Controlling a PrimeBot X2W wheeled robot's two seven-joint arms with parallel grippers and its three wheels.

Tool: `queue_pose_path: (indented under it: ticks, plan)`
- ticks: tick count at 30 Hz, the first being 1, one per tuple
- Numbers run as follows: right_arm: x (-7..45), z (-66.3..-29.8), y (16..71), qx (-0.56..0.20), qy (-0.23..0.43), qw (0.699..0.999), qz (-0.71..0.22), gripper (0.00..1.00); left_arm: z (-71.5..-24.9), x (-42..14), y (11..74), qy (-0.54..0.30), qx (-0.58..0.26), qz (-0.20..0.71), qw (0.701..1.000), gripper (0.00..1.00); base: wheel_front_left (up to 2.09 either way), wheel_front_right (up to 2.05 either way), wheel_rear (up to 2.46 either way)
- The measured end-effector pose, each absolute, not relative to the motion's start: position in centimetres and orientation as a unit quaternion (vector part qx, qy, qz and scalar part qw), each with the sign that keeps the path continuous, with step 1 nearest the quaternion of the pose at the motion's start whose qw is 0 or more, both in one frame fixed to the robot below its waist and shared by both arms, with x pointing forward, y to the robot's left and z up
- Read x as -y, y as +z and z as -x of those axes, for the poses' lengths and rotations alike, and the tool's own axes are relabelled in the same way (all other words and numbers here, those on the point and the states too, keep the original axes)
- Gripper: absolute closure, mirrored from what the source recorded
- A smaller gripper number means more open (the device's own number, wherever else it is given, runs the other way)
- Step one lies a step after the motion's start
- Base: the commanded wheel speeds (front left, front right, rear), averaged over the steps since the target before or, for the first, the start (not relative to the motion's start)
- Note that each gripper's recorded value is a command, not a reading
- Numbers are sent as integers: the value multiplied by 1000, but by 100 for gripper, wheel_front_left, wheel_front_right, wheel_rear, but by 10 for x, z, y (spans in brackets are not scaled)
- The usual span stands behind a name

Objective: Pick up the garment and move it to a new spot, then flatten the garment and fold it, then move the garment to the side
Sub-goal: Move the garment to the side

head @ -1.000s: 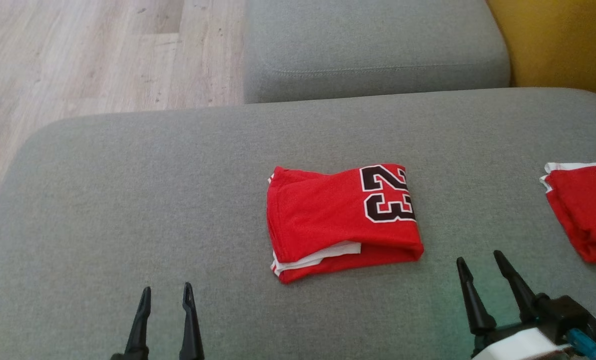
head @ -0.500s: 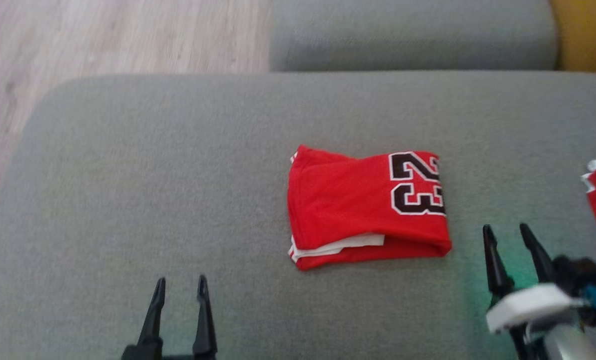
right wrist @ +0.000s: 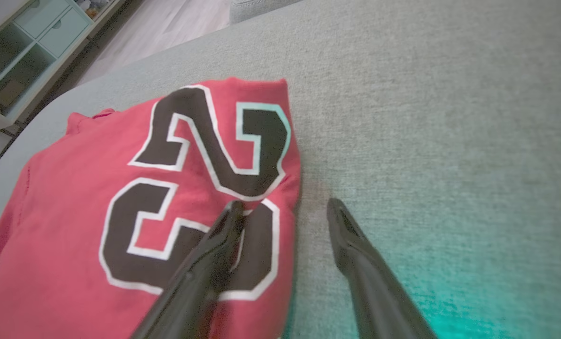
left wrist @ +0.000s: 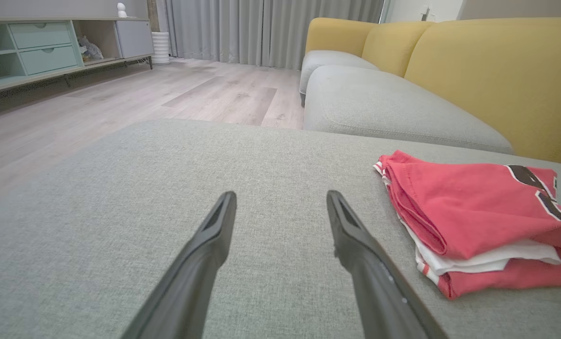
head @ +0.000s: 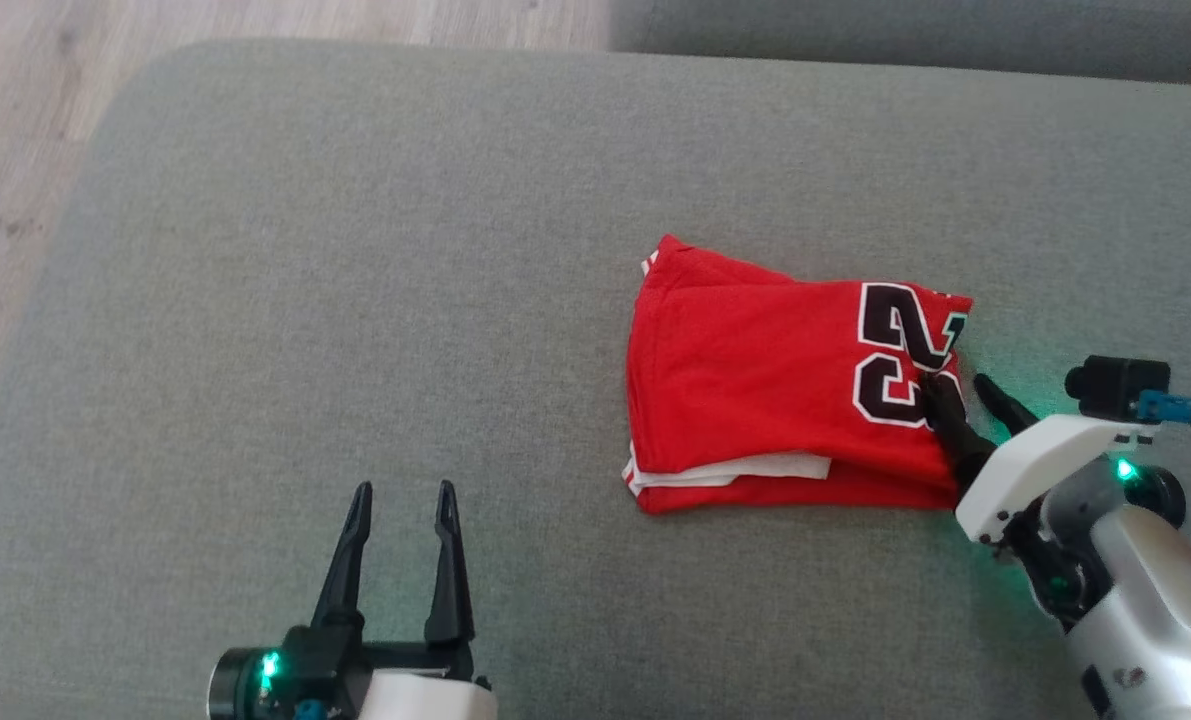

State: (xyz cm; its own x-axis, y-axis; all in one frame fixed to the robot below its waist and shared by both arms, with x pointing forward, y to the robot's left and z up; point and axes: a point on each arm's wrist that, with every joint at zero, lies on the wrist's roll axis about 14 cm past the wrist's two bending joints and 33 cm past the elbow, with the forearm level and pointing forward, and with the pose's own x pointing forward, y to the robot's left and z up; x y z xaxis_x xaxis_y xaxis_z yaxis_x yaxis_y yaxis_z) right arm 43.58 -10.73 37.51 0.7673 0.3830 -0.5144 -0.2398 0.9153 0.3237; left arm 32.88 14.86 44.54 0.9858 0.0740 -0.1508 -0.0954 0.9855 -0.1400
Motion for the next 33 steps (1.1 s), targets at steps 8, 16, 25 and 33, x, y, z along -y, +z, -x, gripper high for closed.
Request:
queue_pose_path:
  ticks: [8,16,25,33]
  plan:
    - [112,-439,376,-296,167,927,-157,100,-336,-145,439,42,-83,76,993,0,0,0,0]
    - [178,-441,396,-260,134,949,-115,100,-370,-112,438,-18,-78,71,994,0,0,0,0]
    - [297,-441,429,-239,43,970,-21,100,-430,-66,431,-93,-55,50,993,0,0,0,0]
    - [416,-417,448,-262,-89,959,56,100,-456,-31,397,-135,-80,69,985,0,0,0,0]
